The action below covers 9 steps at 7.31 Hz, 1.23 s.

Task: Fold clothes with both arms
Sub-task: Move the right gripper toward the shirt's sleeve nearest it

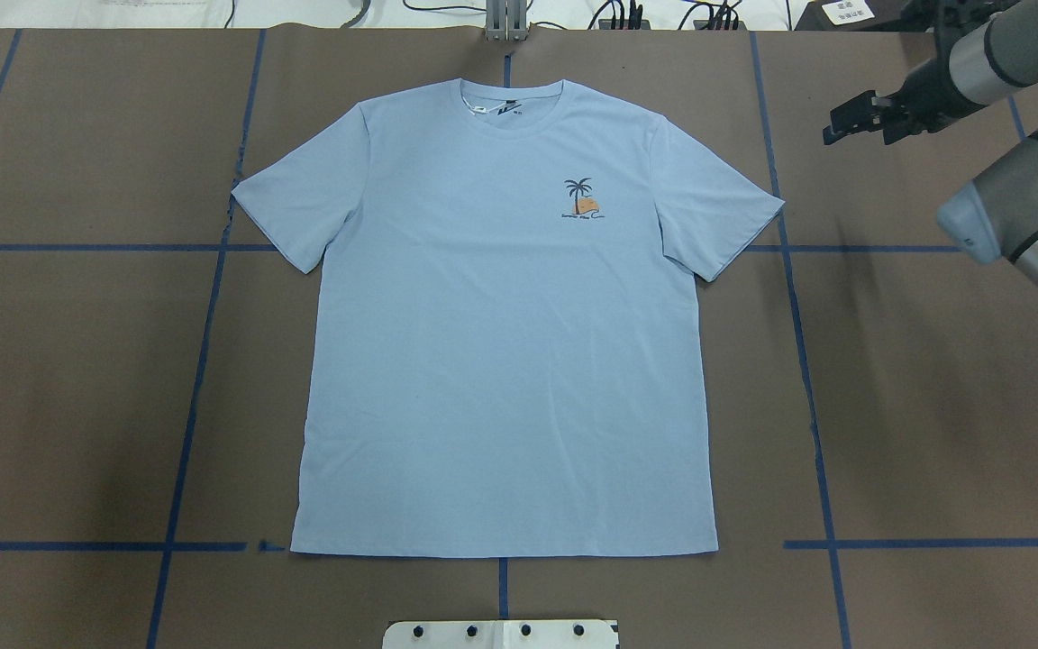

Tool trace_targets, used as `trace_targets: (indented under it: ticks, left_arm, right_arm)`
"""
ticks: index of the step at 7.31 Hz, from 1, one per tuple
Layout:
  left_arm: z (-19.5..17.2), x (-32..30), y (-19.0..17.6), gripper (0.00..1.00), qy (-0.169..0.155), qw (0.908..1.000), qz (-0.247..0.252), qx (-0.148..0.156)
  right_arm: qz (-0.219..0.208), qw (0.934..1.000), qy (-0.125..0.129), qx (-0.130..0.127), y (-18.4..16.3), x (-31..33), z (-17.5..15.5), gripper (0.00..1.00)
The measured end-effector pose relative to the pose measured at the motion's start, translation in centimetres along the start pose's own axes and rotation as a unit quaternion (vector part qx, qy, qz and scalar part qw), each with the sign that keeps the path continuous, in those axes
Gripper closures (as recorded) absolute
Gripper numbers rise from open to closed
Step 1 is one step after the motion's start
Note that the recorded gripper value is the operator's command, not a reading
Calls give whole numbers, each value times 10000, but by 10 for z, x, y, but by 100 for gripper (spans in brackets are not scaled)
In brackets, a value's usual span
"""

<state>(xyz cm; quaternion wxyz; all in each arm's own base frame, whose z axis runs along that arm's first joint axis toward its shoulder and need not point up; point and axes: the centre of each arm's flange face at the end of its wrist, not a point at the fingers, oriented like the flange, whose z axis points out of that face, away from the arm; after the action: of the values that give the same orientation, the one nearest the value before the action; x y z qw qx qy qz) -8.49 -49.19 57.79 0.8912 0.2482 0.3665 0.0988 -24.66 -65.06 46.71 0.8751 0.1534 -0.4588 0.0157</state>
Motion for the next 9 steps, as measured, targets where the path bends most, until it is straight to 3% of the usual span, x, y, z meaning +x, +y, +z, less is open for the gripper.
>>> trace_targets:
  ticks: [1, 2, 3, 6, 8, 9]
  left_arm:
    - [0, 0, 0, 0, 3, 10000, 4, -2]
    - [0, 0, 0, 0, 8, 10000, 9, -4]
    - [1, 0, 0, 0, 10, 10000, 11, -5]
    - [1, 0, 0, 0, 11, 10000, 12, -5]
    - [1, 1, 0, 0, 12, 10000, 14, -4]
    - [1, 1, 0, 0, 12, 10000, 17, -4]
  right_arm:
    - [75, 9998, 11, 185, 10, -18, 17, 0]
    - [109, 9993, 113, 343, 20, -30, 35, 20]
    - [104, 9985, 248, 471, 30, -39, 52, 30]
    - [39, 9982, 402, 448, 56, -56, 86, 34]
    - [22, 9982, 470, 382, 66, -54, 97, 44]
    - [23, 9981, 487, 364, 68, -53, 98, 67]
